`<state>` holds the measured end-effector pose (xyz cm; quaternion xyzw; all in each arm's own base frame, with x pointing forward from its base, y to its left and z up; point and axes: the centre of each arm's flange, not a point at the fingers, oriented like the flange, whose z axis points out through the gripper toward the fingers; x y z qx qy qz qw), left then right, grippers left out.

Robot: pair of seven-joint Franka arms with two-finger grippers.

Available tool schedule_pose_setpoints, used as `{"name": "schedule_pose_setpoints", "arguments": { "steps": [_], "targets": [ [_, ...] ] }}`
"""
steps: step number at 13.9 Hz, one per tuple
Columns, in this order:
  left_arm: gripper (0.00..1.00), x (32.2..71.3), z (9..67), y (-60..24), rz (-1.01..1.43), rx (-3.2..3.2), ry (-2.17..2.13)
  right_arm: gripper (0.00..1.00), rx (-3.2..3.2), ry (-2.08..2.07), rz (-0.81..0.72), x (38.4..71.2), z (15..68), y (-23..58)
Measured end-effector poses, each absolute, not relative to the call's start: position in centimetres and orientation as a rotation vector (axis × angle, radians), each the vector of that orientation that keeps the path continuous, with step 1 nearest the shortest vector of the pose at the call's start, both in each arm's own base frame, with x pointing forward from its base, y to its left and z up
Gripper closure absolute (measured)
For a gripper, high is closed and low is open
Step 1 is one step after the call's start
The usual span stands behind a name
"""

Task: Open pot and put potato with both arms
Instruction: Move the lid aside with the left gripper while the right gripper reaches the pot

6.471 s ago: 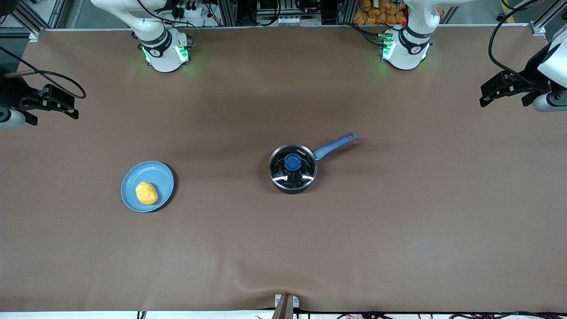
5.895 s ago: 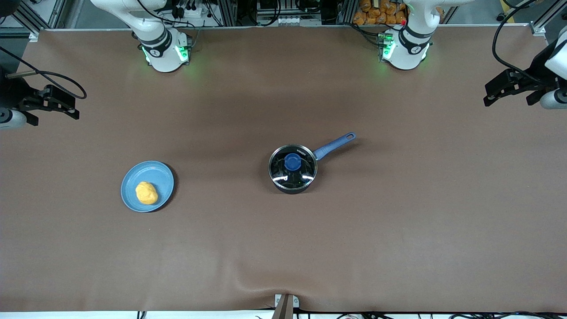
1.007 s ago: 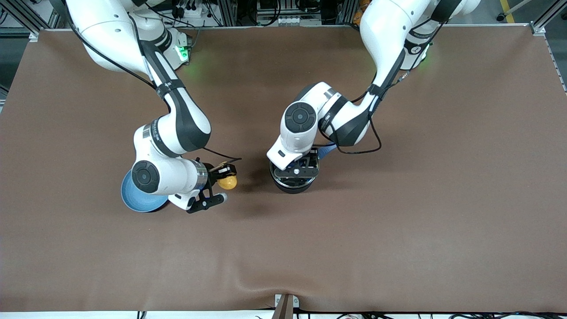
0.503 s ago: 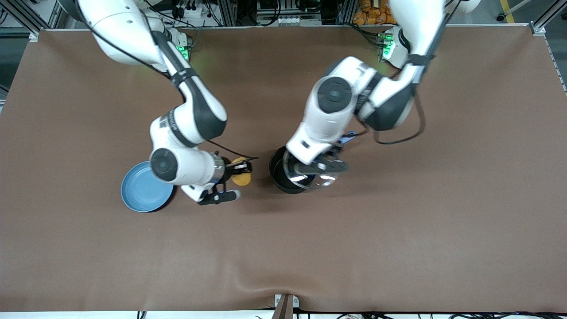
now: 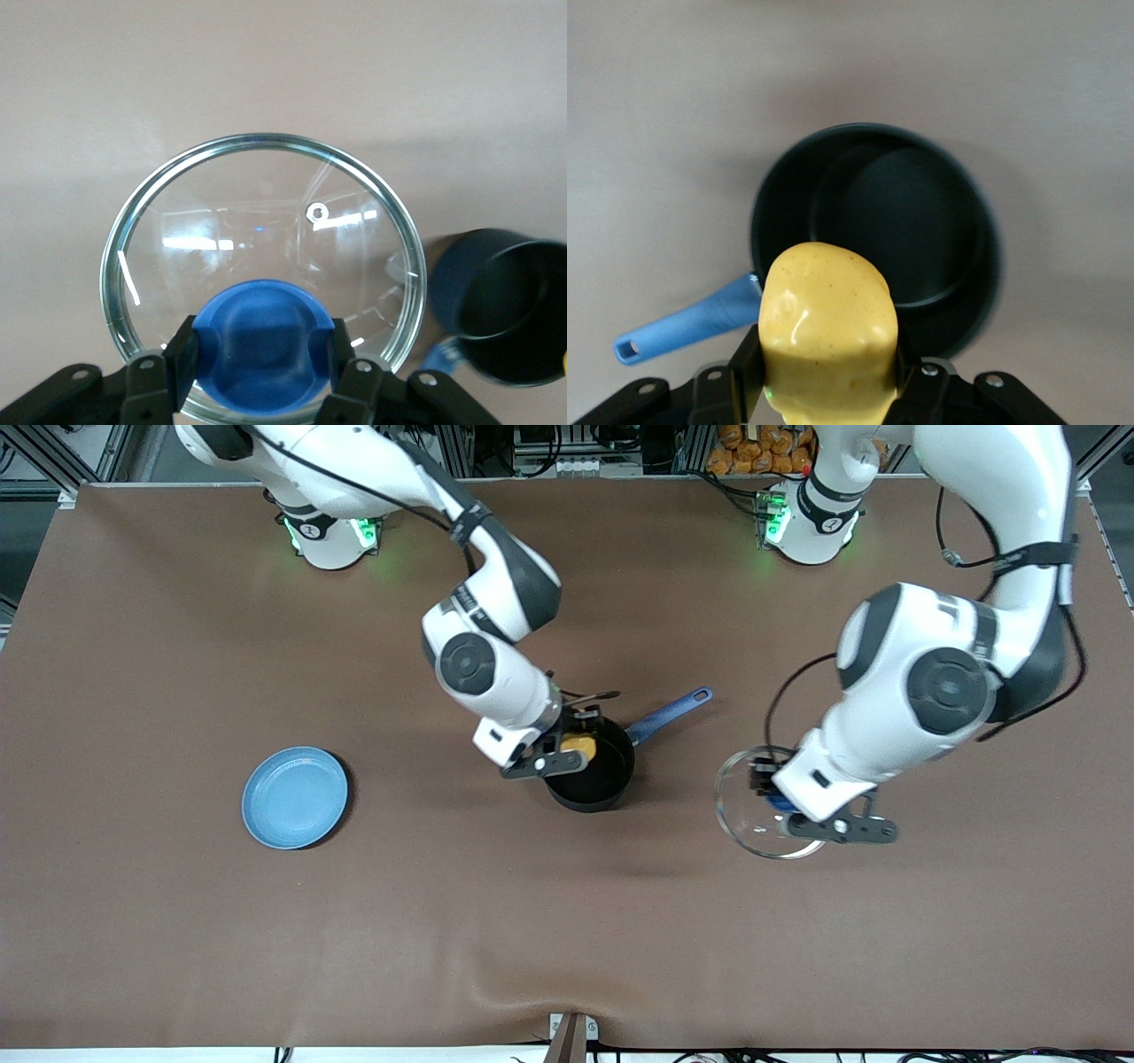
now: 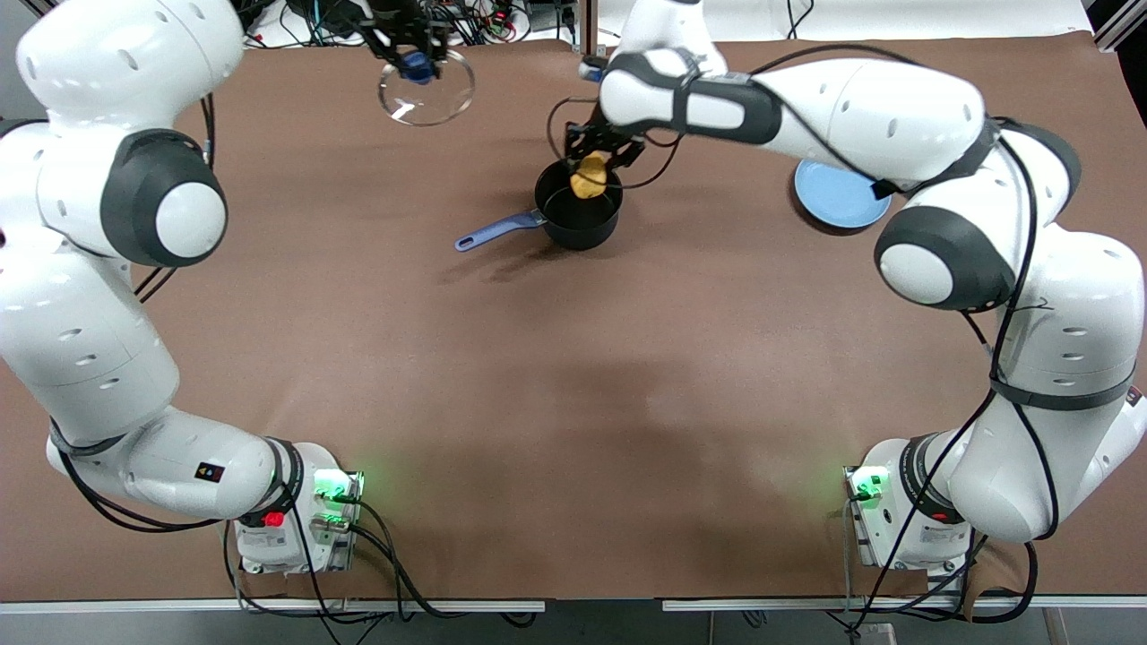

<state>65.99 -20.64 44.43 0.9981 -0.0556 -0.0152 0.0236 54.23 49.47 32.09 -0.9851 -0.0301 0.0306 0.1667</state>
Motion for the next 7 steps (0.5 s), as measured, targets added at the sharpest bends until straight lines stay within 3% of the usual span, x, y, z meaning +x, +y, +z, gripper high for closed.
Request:
{"name": "schedule_pose_setpoints", "arguments": {
  "steps": [7],
  "targets": [
    [0.4, 67.6, 38.7, -8.6, -0.065, 3.071, -0.333, 0.39, -2.919, -0.106, -0.1, 51.5, 26.0, 53.1]
  ]
}}
